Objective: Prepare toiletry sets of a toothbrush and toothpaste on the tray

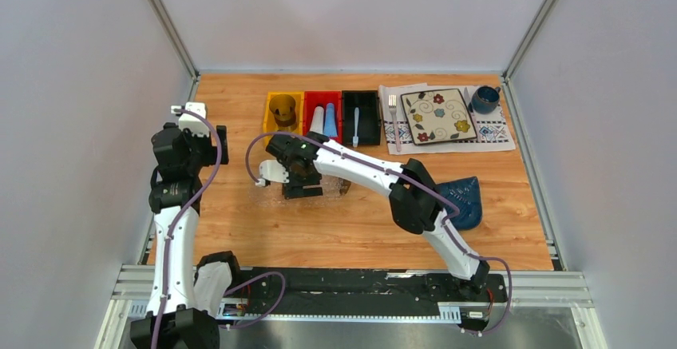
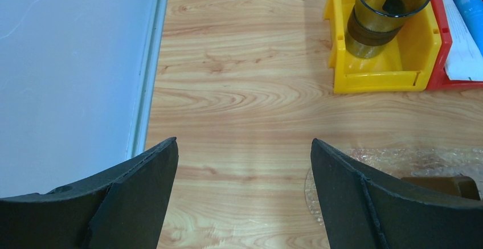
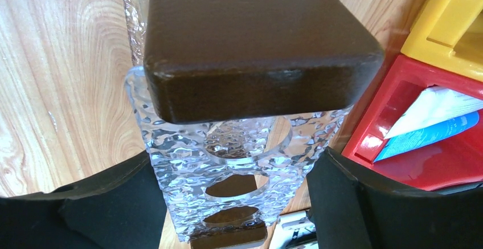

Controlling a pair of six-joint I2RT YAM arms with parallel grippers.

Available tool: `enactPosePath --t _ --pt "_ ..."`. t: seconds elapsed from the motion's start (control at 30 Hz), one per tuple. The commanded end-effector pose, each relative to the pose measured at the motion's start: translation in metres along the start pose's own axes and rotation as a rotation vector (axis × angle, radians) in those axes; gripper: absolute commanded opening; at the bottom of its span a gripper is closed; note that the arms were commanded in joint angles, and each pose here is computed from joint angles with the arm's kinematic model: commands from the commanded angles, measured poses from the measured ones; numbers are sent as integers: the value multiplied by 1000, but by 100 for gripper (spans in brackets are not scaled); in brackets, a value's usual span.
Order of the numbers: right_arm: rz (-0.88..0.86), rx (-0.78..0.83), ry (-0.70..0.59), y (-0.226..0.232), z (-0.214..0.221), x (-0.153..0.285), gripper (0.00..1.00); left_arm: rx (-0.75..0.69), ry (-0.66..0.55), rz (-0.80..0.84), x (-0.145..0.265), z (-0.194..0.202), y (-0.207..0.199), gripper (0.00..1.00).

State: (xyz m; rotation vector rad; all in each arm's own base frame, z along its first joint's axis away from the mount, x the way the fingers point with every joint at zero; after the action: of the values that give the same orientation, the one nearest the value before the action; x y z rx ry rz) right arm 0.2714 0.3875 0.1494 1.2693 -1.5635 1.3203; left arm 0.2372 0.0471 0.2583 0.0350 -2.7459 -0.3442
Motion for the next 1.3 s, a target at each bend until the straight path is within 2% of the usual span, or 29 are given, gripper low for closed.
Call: enactPosePath --t 0.0,0.27,0.47,0.7,0.77,0.87,1.27 --pt "54 37 51 -9 -4 10 44 -26 -29 4 2 -2 2 94" --pt "59 13 103 -9 -4 -4 45 -21 -34 22 0 0 -1 93" --pt "58 -5 90 -9 -8 -3 48 -22 -35 30 -1 1 -2 93" --pt "74 -32 63 -12 -13 0 57 -28 -37 35 0 3 -3 93" --pt "79 -40 57 -13 -13 3 66 -28 -41 37 0 3 -3 93" --pt "77 -48 49 -13 -14 4 72 -31 -44 45 0 4 -4 93" --pt "76 -61 42 -12 -16 2 79 -34 -57 55 0 5 -6 93"
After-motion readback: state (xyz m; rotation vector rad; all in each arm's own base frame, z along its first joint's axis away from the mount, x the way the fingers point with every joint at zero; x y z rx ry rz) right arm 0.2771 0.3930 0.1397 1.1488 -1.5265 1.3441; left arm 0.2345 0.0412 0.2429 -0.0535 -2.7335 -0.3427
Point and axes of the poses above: each gripper's point midway between its finger pads, its own x axis back along the fingers, its own y axis along the line the jaws close on, z = x × y, the point moved 7 cm from there along x, back along the fingers, and after that the axes turned 7 degrees about -x, right-handed, at the moved point
